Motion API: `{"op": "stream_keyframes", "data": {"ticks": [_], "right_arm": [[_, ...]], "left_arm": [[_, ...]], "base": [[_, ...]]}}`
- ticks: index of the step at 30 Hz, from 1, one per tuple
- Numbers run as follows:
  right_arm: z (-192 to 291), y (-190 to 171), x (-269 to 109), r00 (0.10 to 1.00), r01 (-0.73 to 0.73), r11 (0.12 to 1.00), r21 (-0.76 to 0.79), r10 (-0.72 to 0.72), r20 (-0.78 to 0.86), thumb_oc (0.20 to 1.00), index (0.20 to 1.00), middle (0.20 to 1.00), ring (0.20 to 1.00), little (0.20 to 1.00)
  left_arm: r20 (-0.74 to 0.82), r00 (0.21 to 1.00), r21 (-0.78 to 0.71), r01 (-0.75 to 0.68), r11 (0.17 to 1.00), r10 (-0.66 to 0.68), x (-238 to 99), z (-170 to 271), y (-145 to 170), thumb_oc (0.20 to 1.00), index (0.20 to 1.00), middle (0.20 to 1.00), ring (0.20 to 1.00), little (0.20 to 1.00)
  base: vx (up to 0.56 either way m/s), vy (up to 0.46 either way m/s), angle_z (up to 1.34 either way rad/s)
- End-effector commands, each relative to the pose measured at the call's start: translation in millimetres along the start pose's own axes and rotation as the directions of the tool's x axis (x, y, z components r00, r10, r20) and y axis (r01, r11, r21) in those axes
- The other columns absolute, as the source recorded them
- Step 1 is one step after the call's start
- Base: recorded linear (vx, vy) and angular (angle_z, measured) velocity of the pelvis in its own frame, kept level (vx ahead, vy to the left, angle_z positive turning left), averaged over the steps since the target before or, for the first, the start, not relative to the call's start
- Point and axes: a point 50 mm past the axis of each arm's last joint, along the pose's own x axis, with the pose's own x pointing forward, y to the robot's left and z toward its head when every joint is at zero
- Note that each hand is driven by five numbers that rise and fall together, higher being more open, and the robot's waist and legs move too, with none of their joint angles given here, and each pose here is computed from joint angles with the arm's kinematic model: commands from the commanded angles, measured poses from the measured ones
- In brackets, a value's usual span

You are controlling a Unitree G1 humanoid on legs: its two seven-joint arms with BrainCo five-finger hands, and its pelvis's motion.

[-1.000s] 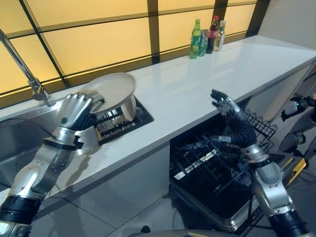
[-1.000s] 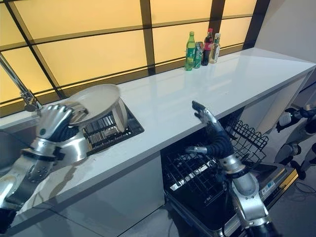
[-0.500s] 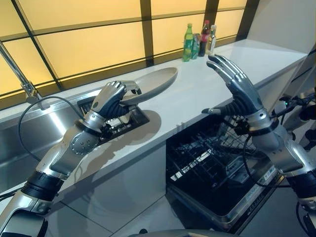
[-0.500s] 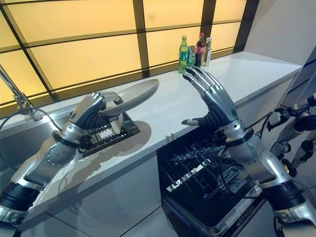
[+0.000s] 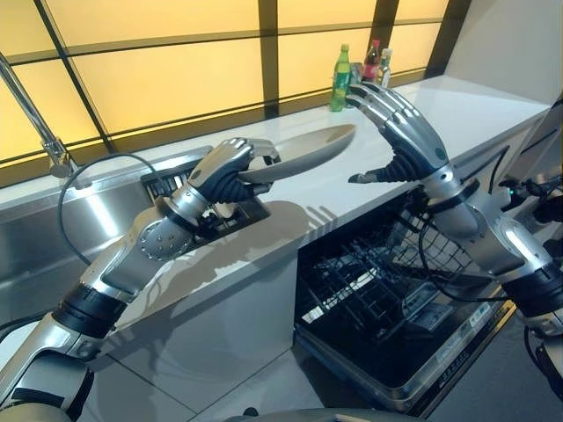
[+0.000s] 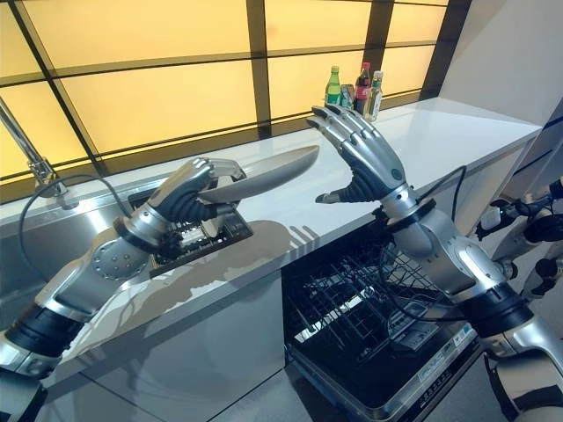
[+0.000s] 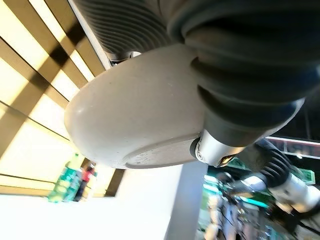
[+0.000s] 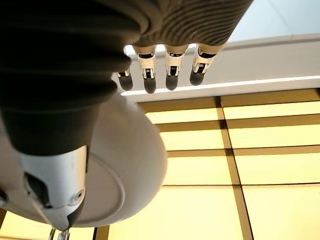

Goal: Pick up plates and place into dishwasher.

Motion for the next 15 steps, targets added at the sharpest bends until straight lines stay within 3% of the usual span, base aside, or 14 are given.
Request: {"op": "stream_keyframes", "data": {"ticks": [1, 15], "right_arm": [[-6, -25, 28, 0.999, 0.034, 0.998, -0.049, -0.033, 0.016, 1.000, 1.000, 1.000, 1.000, 1.000], [-11, -17, 46, 0.991, -0.131, 0.991, -0.039, 0.130, -0.011, 1.000, 1.000, 1.000, 1.000, 1.000]], "left_arm": [[0.147, 0.987, -0.024, -0.056, 0.998, 0.059, 21, 20, 24, 0.200, 0.200, 0.200, 0.200, 0.200], [0.244, 0.970, -0.029, -0.003, 1.000, 0.010, 30, 34, 26, 0.200, 0.200, 0.200, 0.200, 0.200]], "base": [[0.00, 0.000, 0.00], [0.00, -0.007, 0.03]]}}
